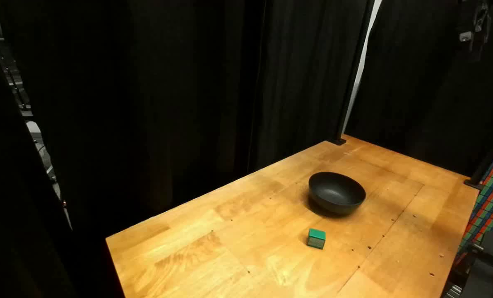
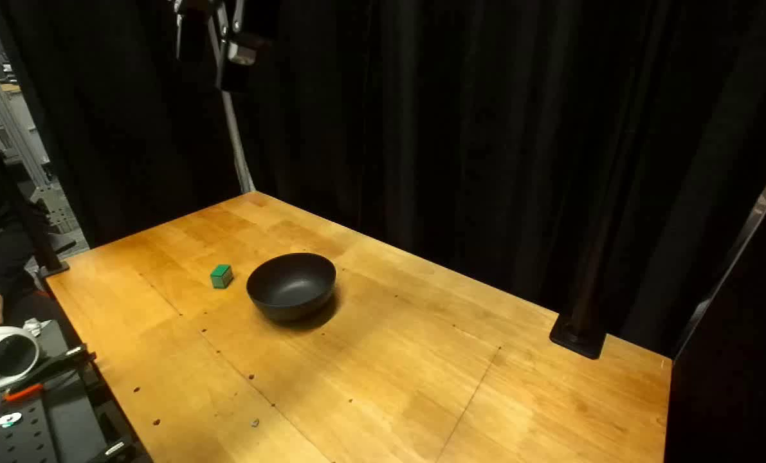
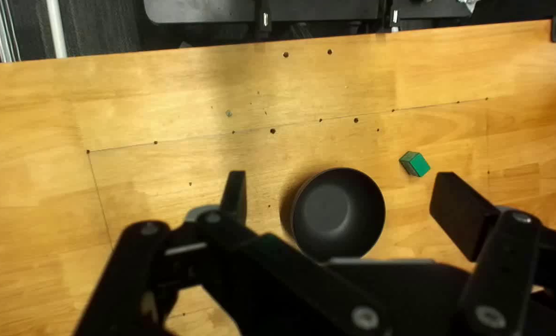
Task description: Put the green cube inside the bowl
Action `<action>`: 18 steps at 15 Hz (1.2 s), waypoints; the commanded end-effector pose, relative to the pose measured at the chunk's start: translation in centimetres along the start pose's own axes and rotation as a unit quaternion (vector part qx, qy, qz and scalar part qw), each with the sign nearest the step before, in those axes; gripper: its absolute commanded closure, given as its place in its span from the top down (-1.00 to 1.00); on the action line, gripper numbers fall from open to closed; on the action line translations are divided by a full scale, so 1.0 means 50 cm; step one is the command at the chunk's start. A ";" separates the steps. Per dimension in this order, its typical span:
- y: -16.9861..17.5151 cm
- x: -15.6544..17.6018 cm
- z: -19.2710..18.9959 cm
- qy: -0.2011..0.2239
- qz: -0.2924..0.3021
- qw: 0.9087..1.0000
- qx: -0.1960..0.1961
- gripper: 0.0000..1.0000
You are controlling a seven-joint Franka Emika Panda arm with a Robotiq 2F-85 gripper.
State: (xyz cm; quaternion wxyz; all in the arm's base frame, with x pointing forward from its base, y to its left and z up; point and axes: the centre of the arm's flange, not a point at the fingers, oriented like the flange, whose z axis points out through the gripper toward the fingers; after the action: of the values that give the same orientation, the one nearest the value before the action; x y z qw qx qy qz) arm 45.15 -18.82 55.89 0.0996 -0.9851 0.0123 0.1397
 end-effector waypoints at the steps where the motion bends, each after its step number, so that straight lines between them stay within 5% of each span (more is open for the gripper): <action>1: 0.000 0.000 -0.002 0.001 0.000 1.000 0.000 1.00; 8: -0.036 0.018 0.011 0.031 0.016 0.999 -0.010 1.00; 11: -0.140 0.083 0.121 0.049 0.003 0.998 -0.045 1.00; 18: -0.406 0.190 0.440 0.029 -0.083 0.995 -0.056 1.00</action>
State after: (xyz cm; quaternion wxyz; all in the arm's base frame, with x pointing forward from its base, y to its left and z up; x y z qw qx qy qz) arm 49.87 0.13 41.17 0.0486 -0.9902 -0.0563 0.1185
